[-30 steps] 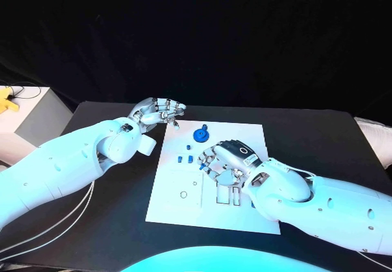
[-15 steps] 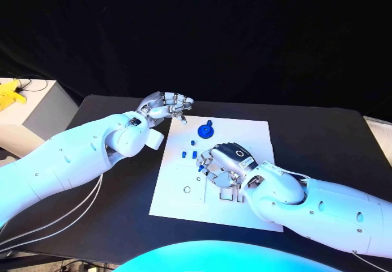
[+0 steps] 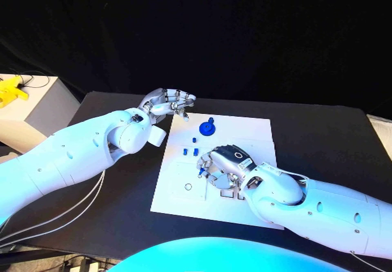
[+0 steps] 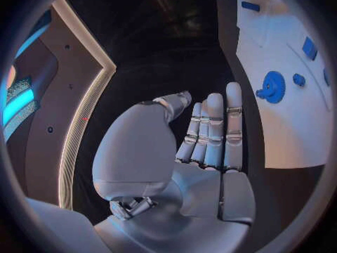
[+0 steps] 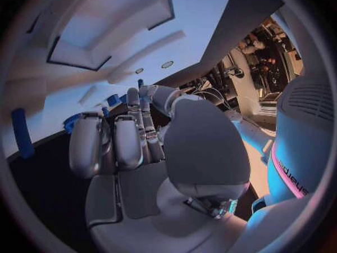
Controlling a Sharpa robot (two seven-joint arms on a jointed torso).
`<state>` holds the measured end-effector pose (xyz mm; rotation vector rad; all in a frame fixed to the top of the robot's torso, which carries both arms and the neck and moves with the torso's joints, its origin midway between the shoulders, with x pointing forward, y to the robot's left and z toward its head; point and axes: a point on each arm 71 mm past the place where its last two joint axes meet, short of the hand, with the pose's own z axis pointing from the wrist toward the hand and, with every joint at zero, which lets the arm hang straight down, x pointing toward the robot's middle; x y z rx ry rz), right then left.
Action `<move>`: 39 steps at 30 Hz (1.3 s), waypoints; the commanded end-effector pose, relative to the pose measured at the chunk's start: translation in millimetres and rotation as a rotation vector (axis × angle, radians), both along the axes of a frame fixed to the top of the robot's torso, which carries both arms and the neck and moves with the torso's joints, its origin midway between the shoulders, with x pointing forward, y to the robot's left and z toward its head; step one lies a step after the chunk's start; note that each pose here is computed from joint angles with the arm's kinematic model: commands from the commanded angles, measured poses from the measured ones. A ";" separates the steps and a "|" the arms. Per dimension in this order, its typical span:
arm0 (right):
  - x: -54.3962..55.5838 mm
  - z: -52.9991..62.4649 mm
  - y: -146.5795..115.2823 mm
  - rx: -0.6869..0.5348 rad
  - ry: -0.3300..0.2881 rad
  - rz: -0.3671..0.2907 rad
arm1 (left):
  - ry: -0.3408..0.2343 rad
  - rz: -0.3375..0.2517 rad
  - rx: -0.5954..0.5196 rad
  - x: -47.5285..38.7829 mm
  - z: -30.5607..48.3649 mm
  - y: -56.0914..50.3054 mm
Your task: Assemble the parts on the task board
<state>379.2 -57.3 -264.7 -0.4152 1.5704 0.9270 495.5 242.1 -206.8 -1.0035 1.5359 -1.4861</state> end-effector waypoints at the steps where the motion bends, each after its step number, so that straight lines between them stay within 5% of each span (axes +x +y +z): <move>1: -1.8 -2.4 1.9 -0.033 0.000 0.016 | -0.008 -0.002 -0.014 -0.3 1.3 -1.4; 39: -1.4 -10.3 6.3 -0.095 -0.008 0.032 | -0.007 -0.008 0.002 -0.8 1.2 -0.7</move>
